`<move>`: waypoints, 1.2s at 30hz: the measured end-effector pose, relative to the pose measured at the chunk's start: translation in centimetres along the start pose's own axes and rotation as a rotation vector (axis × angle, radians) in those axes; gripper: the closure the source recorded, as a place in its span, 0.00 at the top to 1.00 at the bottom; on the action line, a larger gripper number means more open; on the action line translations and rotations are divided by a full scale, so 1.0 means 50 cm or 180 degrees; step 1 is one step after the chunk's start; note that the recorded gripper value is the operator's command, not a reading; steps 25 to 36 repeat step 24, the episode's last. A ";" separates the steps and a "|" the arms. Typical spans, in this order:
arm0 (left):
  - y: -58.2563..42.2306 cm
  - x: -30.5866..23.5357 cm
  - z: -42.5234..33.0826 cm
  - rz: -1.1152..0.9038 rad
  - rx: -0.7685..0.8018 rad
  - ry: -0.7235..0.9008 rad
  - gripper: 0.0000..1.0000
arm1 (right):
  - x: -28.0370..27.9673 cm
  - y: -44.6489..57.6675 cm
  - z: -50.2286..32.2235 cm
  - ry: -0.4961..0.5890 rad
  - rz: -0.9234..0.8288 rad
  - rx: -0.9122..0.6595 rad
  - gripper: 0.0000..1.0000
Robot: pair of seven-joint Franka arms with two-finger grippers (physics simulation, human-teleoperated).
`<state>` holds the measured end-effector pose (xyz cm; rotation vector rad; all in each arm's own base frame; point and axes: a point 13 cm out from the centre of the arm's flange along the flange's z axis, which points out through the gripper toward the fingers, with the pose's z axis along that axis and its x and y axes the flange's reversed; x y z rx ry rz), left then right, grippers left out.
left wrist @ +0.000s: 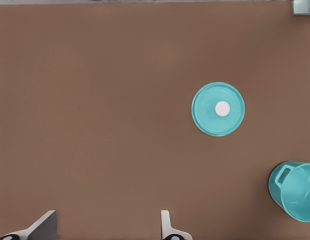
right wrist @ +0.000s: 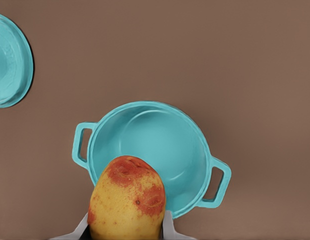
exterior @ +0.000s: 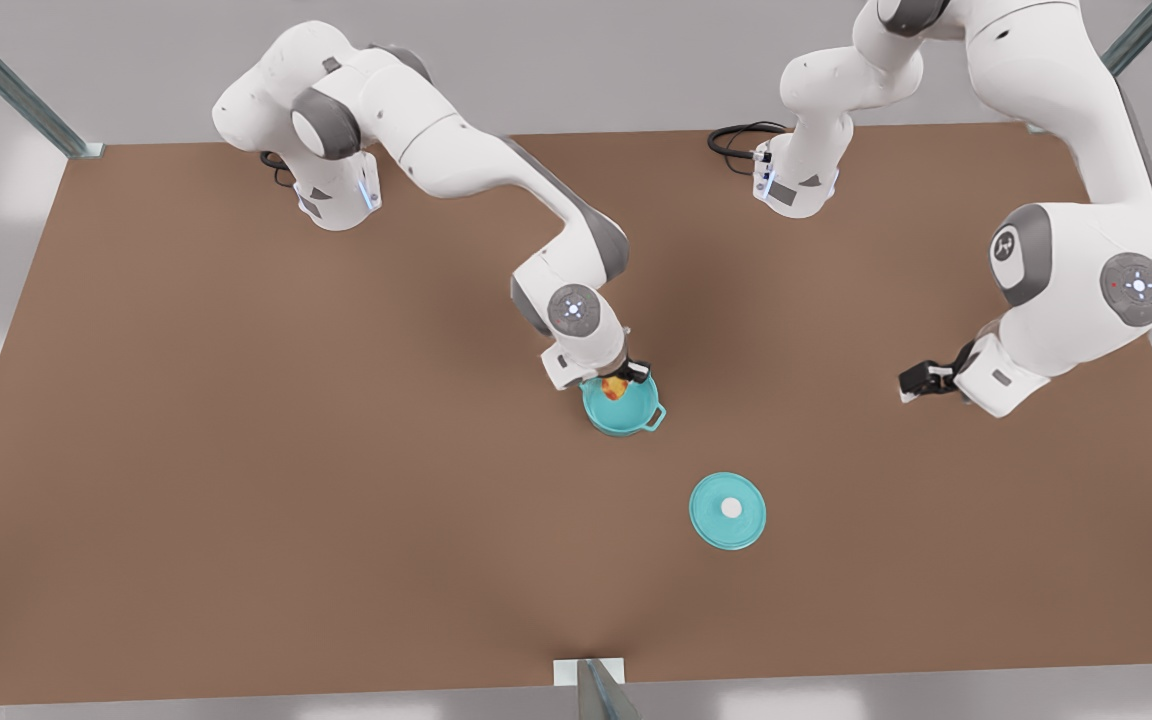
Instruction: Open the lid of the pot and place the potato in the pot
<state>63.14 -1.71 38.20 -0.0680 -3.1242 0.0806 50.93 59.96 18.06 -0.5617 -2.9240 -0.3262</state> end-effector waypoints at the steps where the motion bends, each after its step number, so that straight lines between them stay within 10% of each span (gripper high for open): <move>1: -0.001 -0.007 -0.014 -0.0004 0.0003 -0.0048 1.00 | -0.006 0.006 0.018 -0.0012 0.0037 -0.0012 0.52; 7: -0.019 -0.034 -0.044 0.0012 0.0013 -0.0181 1.00 | -0.040 0.009 0.112 -0.0086 0.0246 -0.0044 0.52; 9: -0.019 -0.036 -0.046 0.0006 0.0013 -0.0191 1.00 | -0.045 0.012 0.115 -0.0107 0.0294 -0.0074 1.00; 15: -0.020 -0.036 -0.046 -0.0011 0.0015 -0.0196 1.00 | -0.098 0.019 0.010 -0.0280 0.0445 -0.0172 1.00; 20: -0.022 -0.037 -0.046 -0.0021 0.0017 -0.0198 1.00 | -0.591 -0.490 -0.567 -0.0666 0.1600 -0.0051 1.00; 24: -0.028 -0.037 -0.042 -0.0016 0.0024 -0.0191 1.00 | -0.501 -0.834 -0.521 -0.0099 0.1728 0.0423 1.00; 36: -0.028 -0.037 -0.042 -0.0016 0.0024 -0.0191 1.00 | -0.501 -0.834 -0.521 -0.0099 0.1728 0.0423 1.00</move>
